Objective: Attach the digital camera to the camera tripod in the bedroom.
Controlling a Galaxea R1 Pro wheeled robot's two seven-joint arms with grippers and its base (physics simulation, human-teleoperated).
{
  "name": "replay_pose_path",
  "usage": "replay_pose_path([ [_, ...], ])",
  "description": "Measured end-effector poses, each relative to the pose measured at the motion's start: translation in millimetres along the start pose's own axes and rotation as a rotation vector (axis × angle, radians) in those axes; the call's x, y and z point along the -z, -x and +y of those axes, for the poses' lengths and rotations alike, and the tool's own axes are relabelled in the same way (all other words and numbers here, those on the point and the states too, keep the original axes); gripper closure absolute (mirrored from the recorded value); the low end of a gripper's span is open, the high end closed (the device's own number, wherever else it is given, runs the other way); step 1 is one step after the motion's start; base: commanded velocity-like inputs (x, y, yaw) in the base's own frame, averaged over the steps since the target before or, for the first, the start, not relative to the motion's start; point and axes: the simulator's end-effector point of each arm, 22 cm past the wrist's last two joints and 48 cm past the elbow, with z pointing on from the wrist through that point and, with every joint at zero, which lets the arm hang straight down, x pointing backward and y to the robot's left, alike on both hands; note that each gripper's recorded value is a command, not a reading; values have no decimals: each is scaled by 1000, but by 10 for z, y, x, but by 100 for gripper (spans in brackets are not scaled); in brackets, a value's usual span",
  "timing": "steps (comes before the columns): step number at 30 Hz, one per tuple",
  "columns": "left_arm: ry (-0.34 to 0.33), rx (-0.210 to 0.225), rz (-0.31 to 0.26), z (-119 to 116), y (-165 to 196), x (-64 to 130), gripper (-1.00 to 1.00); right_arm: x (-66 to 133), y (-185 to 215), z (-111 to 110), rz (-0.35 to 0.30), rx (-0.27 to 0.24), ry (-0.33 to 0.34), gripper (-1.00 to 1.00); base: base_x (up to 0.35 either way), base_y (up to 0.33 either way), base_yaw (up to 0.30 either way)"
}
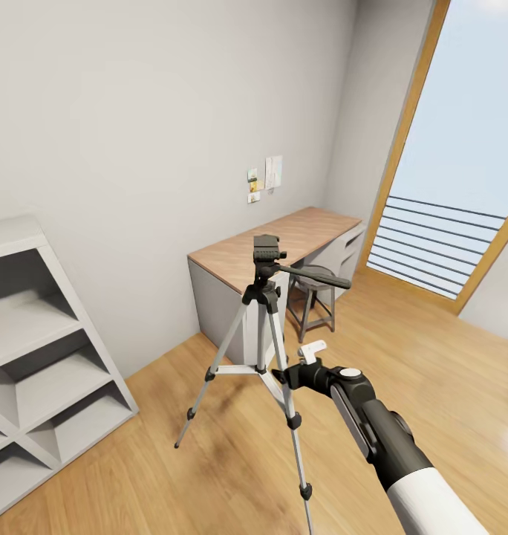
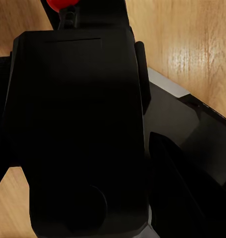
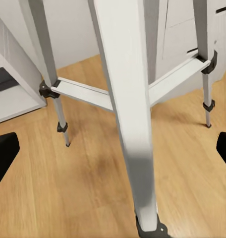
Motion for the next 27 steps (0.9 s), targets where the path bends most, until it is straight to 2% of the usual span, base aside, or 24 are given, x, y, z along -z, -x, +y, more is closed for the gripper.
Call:
replay_pose_path([
  [9, 0, 0, 0, 0, 0, 0, 100, -3, -9, -100, 2, -3, -48, -100, 0, 0, 0],
  [10, 0, 0, 0, 0, 0, 0, 100, -1, -14, -172, 3, -3, -80, -100, 0, 0, 0],
  [18, 0, 0, 0, 0, 0, 0, 100, -13, -42, -166, 9, -8, -80, -100, 0, 0, 0],
  [23, 0, 0, 0, 0, 0, 0, 100, -32, -47, -118, 9, -14, -69, -100, 0, 0, 0],
  [27, 0, 0, 0, 0, 0, 0, 100, -183, -162, 93, 12, -38, -38, -100, 0, 0, 0],
])
